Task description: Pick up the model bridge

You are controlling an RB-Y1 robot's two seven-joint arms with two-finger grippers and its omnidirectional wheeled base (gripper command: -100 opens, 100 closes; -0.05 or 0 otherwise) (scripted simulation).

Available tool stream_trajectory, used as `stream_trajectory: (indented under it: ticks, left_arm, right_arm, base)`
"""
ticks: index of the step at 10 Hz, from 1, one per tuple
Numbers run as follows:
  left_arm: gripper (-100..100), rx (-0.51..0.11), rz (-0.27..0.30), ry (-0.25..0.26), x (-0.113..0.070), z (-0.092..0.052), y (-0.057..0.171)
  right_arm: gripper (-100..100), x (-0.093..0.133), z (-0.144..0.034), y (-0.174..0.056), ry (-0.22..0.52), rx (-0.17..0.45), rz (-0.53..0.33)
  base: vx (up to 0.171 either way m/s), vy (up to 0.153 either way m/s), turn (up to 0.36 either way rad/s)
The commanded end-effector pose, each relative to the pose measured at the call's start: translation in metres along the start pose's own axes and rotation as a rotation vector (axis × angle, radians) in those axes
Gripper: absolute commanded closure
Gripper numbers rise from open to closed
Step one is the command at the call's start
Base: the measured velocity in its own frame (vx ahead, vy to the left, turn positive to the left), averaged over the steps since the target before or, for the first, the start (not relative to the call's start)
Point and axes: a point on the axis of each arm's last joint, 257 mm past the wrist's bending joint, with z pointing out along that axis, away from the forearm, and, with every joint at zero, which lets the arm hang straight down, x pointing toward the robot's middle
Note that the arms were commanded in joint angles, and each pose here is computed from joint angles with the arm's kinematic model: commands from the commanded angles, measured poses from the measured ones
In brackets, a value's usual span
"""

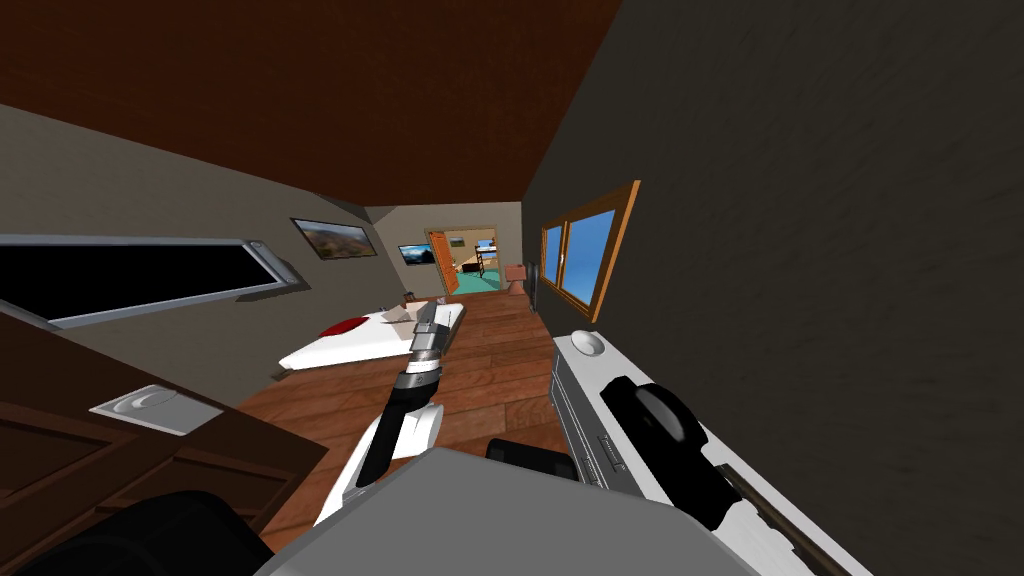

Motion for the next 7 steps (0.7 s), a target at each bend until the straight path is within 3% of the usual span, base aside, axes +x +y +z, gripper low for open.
stream_trajectory:
  ticks: [1,2,3,5,6,7]
  left_arm:
    - [0,0.0,0.0,0.0,0.0,0.0,0.0]
    - [0,0.0,0.0,0.0,0.0,0.0,0.0]
    - [0,0.0,0.0,0.0,0.0,0.0,0.0]
    - [0,0.0,0.0,0.0,0.0,0.0,0.0]
    - [0,0.0,0.0,0.0,0.0,0.0,0.0]
    - [0,0.0,0.0,0.0,0.0,0.0,0.0]
  right_arm:
    - [100,0.0,0.0,0.0,0.0,0.0,0.0]
    - [0,0.0,0.0,0.0,0.0,-0.001,0.0]
    - [100,-0.002,-0.002,-0.001,0.0,0.004,0.002]
    - [100,-0.01,-0.016,-0.012,-0.005,0.004,-0.007]
    - [100,-0.006,-0.012,-0.008,-0.003,0.004,-0.004]
    - [0,-0.006,-0.013,-0.009,-0.003,0.004,-0.006]
  base:
    - [0.0,0.0,0.0]
    - [-0.003,0.005,0.01]
    - [0.0,0.0,0.0]
    - [0.0,0.0,0.0]
    - [0.0,0.0,0.0]
    - [0.0,0.0,0.0]
